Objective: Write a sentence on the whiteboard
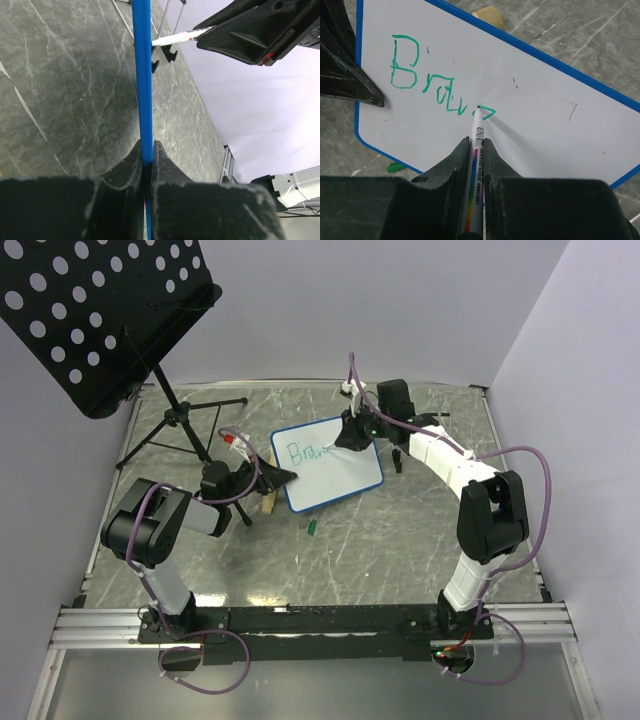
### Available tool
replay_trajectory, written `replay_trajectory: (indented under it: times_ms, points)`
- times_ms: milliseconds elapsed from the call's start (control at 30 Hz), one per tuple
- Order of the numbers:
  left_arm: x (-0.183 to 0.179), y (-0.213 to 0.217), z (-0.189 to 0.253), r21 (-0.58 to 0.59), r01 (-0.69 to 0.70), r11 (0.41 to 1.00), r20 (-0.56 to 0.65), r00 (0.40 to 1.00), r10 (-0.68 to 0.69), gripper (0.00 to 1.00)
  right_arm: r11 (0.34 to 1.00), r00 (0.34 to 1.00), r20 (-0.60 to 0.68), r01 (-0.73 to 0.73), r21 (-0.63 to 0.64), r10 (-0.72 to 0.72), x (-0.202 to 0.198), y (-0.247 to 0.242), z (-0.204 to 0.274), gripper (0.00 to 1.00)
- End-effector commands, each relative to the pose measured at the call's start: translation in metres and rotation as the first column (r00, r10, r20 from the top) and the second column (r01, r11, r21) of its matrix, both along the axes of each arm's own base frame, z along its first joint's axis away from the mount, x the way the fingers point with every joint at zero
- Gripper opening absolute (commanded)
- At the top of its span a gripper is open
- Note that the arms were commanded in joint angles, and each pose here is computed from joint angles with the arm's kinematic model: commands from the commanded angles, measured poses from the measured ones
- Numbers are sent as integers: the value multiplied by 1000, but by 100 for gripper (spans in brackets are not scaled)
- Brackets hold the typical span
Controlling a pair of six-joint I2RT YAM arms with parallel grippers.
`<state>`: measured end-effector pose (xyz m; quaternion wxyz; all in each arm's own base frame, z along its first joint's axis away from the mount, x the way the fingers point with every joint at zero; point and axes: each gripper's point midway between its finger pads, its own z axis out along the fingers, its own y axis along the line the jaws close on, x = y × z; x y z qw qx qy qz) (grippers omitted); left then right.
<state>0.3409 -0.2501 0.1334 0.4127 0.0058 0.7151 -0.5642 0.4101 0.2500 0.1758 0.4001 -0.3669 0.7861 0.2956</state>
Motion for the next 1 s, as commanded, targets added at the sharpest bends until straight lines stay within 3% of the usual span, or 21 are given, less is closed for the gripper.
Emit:
replay_trajectory:
  times_ms: [0,967]
  points:
    - [-5,-6,63,-72,54,996,277,960,-32,1,999,999,-2,-36,-4,36,-10,5,1,0]
    - [-3,-6,65,-68,50,996,283,959,-29,1,999,1000,-11,-9,-49,8,-14,-11,-9,0]
